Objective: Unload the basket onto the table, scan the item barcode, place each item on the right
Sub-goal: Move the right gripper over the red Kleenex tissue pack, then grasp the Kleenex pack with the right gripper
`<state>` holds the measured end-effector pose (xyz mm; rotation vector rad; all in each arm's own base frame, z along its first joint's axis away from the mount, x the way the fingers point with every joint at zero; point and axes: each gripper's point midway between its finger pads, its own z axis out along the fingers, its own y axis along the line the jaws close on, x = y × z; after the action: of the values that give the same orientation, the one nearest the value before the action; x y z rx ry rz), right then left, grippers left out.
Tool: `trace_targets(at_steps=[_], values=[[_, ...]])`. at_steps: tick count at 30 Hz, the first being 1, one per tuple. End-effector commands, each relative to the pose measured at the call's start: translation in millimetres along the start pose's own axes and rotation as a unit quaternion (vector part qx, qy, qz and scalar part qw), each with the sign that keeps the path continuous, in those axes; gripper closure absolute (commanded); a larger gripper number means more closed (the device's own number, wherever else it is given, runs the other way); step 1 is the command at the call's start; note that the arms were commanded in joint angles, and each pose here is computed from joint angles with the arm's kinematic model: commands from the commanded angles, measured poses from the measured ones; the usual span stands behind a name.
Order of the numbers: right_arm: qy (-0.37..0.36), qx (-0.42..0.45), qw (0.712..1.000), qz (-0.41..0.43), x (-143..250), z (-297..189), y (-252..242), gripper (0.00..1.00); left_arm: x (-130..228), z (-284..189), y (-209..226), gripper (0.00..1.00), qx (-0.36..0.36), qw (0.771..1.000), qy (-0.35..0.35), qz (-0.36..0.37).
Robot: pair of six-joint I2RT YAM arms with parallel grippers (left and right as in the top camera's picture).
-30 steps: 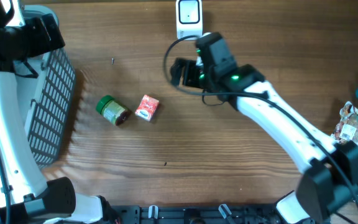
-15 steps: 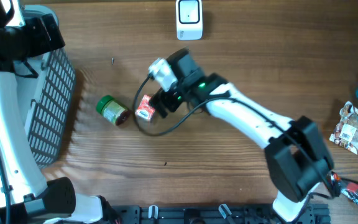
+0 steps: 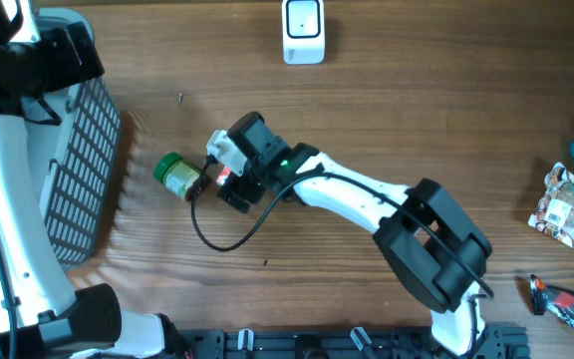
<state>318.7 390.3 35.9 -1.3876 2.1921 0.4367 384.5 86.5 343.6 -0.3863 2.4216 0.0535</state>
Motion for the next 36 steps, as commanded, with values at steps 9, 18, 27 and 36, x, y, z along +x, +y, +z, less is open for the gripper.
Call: trace_targets(at_steps=[9,18,27,36], values=[[0.009,0.059,0.998,-0.029,3.3,28.2,-17.3,0.00,-3.2,-2.9,0.3,0.00,0.002,1.000,-0.007,0.007],[0.012,0.068,0.996,-0.055,-49.5,-8.7,-26.9,0.00,-3.2,-2.9,0.3,0.00,0.002,1.000,-0.007,0.007],[0.042,-0.013,0.994,-0.098,-31.4,-8.5,0.1,0.00,-3.2,-2.9,0.3,0.00,0.002,1.000,-0.007,0.007],[0.073,-0.037,0.989,-0.122,-3.7,27.2,4.0,0.00,-3.2,-2.9,0.2,0.00,0.002,1.000,-0.007,0.007]])
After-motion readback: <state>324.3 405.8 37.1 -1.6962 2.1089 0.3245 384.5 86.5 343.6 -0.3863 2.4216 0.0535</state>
